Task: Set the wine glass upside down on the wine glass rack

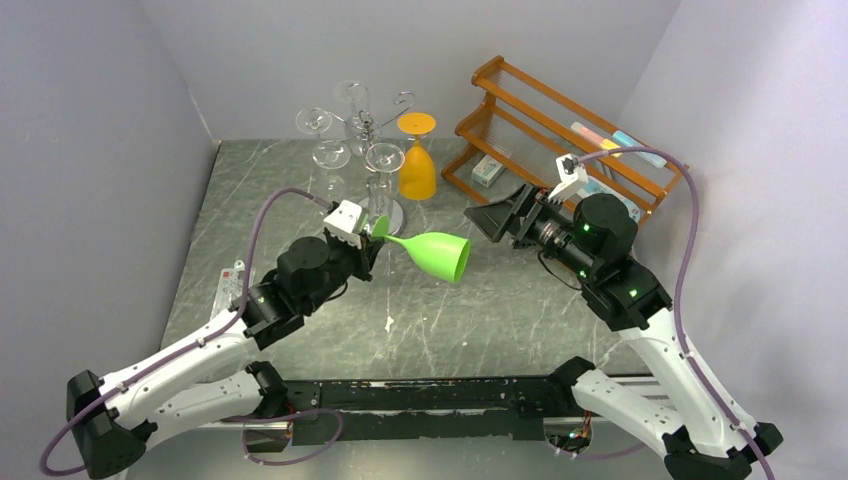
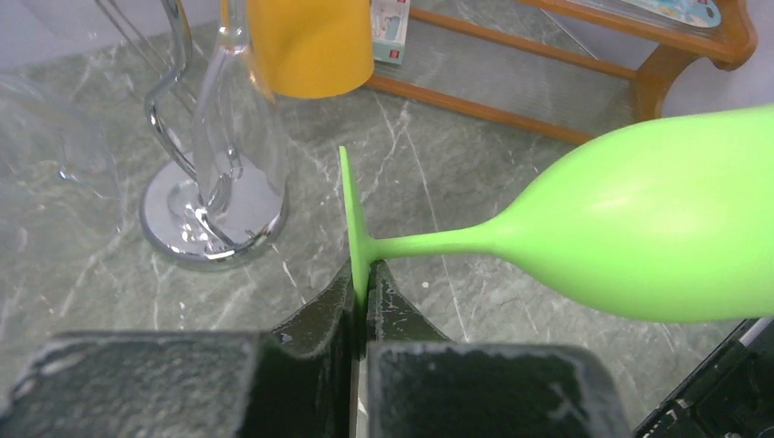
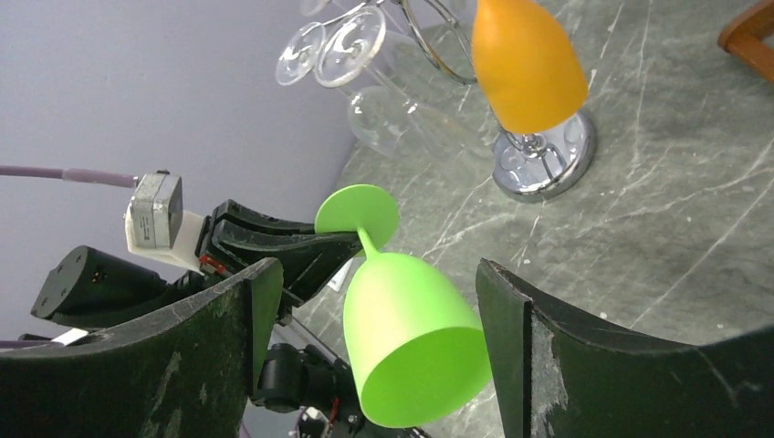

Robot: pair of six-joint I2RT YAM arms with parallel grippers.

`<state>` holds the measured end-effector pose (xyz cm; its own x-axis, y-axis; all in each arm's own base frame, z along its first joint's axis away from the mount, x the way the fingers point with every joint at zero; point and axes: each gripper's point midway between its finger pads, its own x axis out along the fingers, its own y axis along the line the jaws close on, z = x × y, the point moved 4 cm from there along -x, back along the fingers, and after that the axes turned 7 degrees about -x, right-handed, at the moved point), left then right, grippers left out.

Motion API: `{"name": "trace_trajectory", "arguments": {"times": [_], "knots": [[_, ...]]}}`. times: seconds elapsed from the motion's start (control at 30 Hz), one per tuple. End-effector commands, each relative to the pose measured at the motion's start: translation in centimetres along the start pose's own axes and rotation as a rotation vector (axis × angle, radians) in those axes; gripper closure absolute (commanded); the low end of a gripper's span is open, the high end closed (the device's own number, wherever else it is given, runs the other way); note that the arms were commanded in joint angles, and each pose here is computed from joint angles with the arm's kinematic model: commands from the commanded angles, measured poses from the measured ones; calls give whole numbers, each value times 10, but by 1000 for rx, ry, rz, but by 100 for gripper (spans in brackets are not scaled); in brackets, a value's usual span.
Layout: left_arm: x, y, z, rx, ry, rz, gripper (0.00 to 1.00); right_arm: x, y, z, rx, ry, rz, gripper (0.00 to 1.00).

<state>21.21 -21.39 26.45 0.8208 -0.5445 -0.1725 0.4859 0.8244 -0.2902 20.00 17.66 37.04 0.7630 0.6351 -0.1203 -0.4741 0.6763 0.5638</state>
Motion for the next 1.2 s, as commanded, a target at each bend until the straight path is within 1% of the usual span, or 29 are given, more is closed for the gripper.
{"name": "trace_trajectory", "arguments": {"times": [0.0,0.1,0.2,0.33,0.37,0.47,0.5,0.53,0.6,0.67,0.8,0.87,0.97,1.03,1.17], "knots": [[-7,-14,31,131,-114,-106,95,-4,5,-4,-21,56,33,18],[-8,-25,41,273,-159,-205,95,5,18,-9,25,121,118,19],[-8,-36,56,396,-223,-277,95,13,28,-9,82,148,178,20],[-11,-49,65,592,-333,-388,95,17,41,-2,210,121,243,21],[-12,-50,72,621,-379,-388,95,17,43,-1,245,112,257,21],[-10,-52,81,727,-427,-380,95,18,51,3,351,107,297,22],[-9,-53,84,786,-453,-385,95,20,52,3,376,117,304,24],[-9,-55,86,833,-481,-391,95,23,53,3,400,131,303,29],[-7,-58,94,886,-546,-378,95,29,54,2,429,160,293,38],[-2,-62,99,946,-553,-379,95,36,53,1,449,193,271,41],[10,-70,103,1047,-542,-403,95,42,59,0,498,229,318,47],[13,-74,104,1096,-537,-417,95,45,57,3,515,222,287,47],[9,-79,109,1139,-568,-433,95,47,59,10,505,215,261,47],[10,-79,110,1174,-567,-430,95,49,58,13,506,213,232,47],[16,-76,113,1248,-545,-395,95,53,52,12,509,226,173,55]]}}
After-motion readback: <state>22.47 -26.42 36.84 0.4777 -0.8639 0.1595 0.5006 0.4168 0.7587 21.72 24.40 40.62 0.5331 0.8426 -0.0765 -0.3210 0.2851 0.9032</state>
